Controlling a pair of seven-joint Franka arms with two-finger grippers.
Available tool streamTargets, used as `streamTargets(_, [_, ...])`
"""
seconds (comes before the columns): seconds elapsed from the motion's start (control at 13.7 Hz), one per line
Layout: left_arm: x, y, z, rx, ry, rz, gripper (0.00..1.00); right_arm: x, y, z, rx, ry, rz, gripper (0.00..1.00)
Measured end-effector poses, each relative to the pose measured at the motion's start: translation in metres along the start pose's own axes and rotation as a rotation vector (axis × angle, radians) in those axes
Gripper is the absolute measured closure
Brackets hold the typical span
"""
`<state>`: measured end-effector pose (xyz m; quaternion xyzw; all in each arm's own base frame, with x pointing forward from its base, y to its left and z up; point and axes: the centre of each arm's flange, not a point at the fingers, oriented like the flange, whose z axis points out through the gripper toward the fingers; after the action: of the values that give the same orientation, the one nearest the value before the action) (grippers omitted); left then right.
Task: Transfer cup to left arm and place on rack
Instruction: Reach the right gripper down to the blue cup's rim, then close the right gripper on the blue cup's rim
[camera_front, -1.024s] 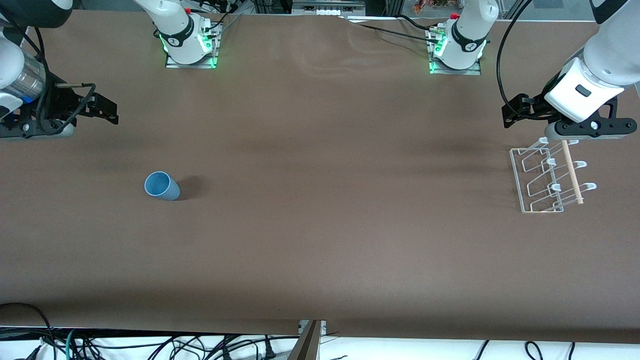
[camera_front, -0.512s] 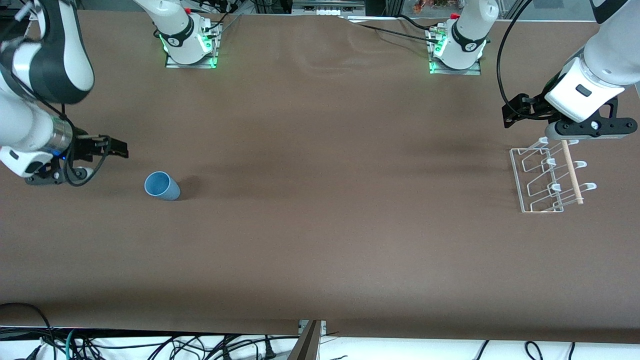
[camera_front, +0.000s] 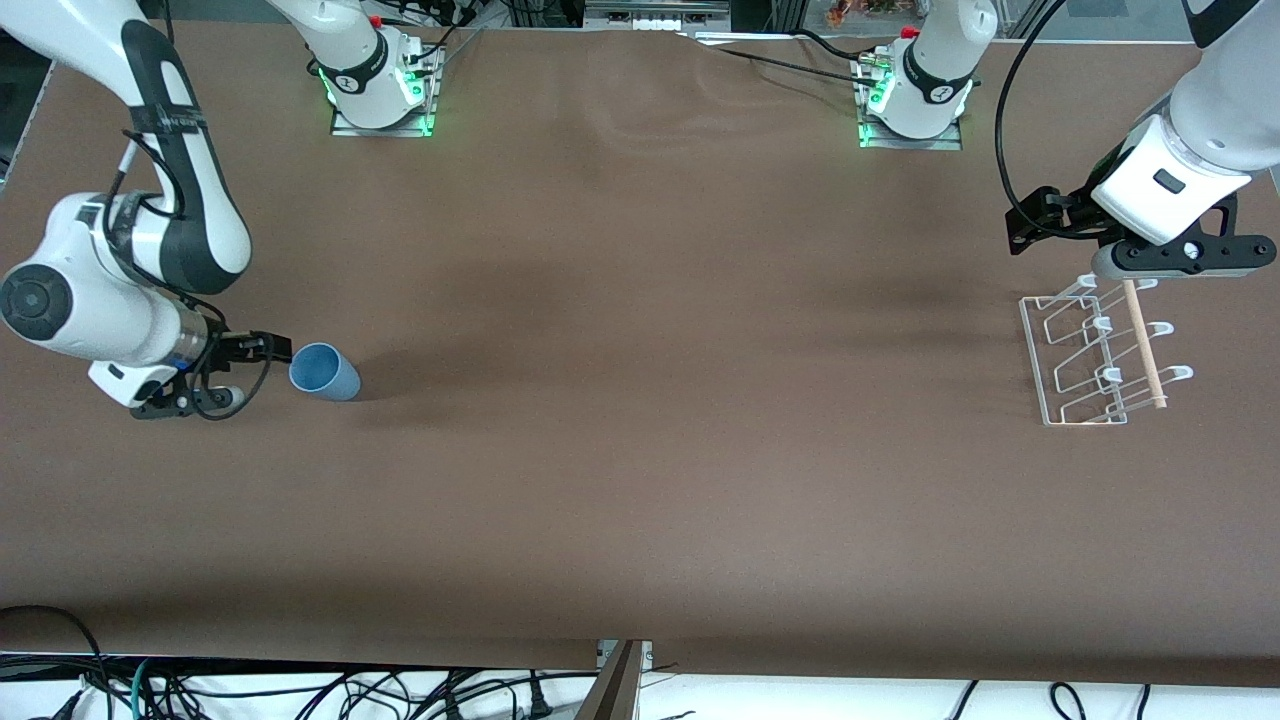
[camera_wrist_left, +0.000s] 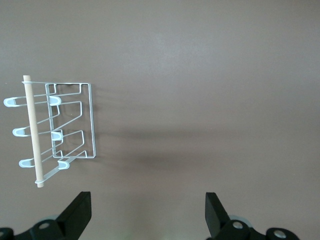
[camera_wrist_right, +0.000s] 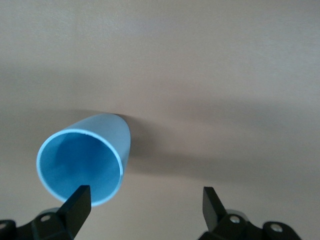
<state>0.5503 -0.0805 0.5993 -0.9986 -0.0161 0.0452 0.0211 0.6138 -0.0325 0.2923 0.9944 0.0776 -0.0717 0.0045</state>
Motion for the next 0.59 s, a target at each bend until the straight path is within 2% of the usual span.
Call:
streamTargets(0.44, [0.000, 0.000, 0.000, 0.000, -0.001, -0.001, 0.00, 0.014, -0.010, 0.025, 0.013, -0.012, 0.012, 0.03])
streamTargets(0.51, [0.000, -0.001, 0.000, 0.000, -0.001, -0.002, 0.00, 0.015, -0.012, 0.035, 0.014, -0.020, 0.008, 0.11])
streamTargets(0.59, [0.000, -0.001, 0.000, 0.000, -0.001, -0.002, 0.00, 0.017, -0.015, 0.044, 0.014, -0.028, 0.006, 0.25])
